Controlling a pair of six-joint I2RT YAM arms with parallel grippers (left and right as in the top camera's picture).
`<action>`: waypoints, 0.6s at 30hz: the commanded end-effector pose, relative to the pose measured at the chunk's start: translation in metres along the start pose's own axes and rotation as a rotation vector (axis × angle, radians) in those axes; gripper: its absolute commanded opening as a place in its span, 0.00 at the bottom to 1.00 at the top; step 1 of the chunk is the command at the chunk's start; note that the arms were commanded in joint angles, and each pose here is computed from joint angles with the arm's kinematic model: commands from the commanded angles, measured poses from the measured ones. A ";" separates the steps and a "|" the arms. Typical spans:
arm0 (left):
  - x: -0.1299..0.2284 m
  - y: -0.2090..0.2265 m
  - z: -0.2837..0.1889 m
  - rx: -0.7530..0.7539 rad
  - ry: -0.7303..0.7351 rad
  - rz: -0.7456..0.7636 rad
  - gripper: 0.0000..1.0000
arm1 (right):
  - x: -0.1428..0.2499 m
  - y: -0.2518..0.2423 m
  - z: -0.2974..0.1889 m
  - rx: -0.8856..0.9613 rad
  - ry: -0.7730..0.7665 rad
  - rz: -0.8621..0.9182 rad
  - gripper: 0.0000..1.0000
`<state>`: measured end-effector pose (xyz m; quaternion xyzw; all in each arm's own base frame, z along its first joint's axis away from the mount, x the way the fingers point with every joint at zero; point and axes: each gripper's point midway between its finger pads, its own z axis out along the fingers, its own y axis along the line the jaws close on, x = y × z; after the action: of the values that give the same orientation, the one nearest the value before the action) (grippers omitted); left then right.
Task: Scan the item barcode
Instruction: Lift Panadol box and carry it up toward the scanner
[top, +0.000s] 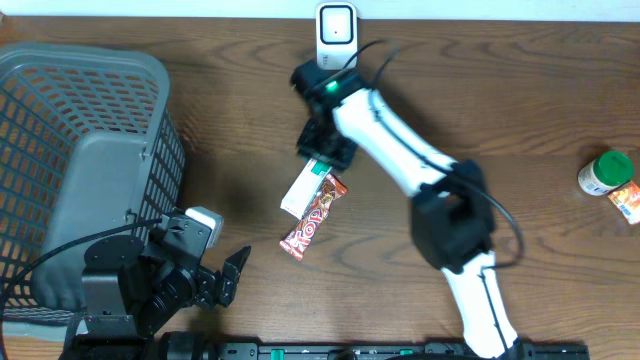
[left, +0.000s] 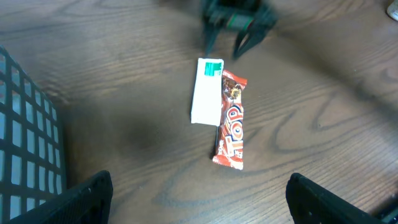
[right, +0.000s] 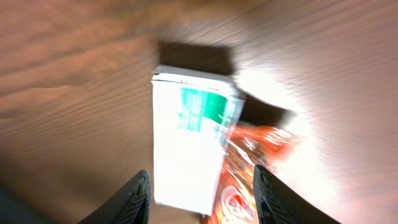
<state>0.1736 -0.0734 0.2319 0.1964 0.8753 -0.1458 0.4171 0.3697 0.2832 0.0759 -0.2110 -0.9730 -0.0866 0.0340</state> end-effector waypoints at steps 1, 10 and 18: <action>0.001 -0.003 0.001 0.016 -0.001 0.015 0.87 | -0.019 -0.018 -0.061 -0.036 -0.111 -0.003 0.48; 0.001 -0.003 0.001 0.016 -0.001 0.016 0.87 | -0.031 -0.058 -0.071 0.024 -0.064 -0.065 0.84; 0.001 -0.003 0.001 0.016 -0.001 0.016 0.87 | -0.027 -0.043 -0.027 -0.053 -0.011 -0.071 0.86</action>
<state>0.1735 -0.0735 0.2318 0.1965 0.8754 -0.1460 0.4169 0.3888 0.2223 0.1148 -0.1701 -0.9789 -0.1124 -0.0119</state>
